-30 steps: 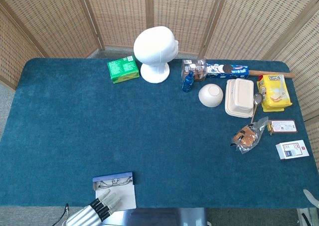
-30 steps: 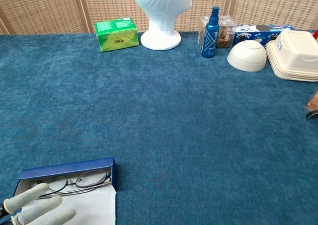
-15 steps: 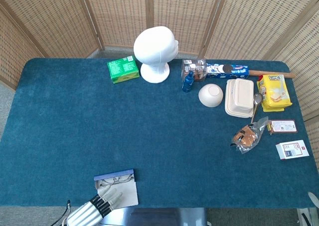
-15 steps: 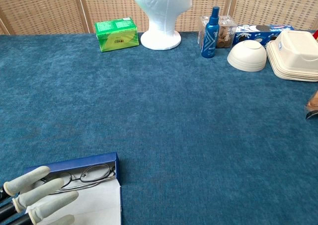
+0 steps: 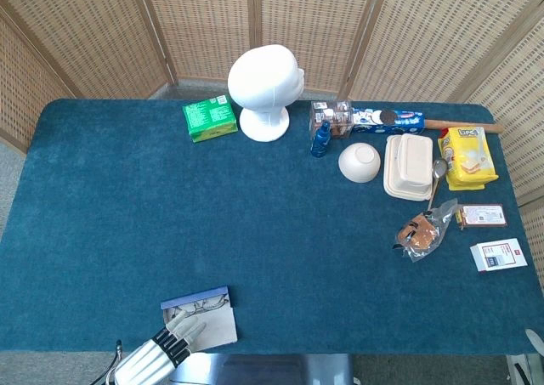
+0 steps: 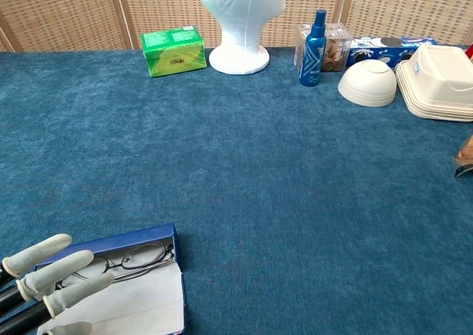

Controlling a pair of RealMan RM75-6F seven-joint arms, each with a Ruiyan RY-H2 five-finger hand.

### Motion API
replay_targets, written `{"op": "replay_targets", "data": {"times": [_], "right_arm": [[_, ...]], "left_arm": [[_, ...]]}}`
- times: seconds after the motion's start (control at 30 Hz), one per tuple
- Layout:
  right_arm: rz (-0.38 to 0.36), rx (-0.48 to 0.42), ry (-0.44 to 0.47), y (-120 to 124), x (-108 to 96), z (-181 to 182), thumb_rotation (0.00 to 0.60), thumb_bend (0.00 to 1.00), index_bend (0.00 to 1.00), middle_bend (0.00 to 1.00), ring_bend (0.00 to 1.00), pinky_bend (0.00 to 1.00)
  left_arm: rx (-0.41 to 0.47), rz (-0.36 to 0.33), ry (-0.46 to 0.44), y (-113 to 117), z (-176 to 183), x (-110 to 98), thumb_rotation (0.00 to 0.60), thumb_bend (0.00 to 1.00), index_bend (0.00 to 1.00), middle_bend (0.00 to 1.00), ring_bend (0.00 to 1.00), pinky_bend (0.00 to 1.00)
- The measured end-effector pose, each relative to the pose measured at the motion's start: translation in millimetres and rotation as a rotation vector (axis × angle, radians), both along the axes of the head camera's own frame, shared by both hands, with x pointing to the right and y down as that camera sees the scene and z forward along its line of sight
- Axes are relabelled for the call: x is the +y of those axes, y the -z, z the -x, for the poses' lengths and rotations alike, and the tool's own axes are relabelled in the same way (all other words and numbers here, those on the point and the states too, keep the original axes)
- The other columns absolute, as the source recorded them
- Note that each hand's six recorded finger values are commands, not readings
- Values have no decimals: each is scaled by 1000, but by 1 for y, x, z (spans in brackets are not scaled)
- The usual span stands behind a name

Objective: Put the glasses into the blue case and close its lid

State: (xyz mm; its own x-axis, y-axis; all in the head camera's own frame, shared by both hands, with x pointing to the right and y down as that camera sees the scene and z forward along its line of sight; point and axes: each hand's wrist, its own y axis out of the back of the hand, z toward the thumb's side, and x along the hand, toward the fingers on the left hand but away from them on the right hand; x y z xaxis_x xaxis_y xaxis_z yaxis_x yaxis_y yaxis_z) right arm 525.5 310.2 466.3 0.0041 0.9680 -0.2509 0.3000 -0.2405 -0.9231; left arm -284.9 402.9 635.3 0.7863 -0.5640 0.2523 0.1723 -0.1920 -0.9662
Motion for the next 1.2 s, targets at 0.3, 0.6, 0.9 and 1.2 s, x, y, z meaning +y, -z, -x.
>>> {"op": "replay_targets", "data": {"times": [0.3,0.6,0.9,1.2], "right_arm": [[12,6,1,-2,1,0,466,218,0,120,0,180],[29,3,-1,-4,2,1,467,210,0,120,0,182],[33,6,-6,-3,3,0,464,206,0,120,0,183],[36,5,-11,-3,4,-3,455,202,0,120,0,183]], "left_arm": [[14,63,80,-5,4,-5,600,316,339,142,0,12],[56,140,189,-9,11,-13,600,321,384,171,0,39],[98,232,283,-11,11,-18,600,364,449,200,13,60],[124,320,378,-12,13,-19,600,380,511,242,47,86]]}}
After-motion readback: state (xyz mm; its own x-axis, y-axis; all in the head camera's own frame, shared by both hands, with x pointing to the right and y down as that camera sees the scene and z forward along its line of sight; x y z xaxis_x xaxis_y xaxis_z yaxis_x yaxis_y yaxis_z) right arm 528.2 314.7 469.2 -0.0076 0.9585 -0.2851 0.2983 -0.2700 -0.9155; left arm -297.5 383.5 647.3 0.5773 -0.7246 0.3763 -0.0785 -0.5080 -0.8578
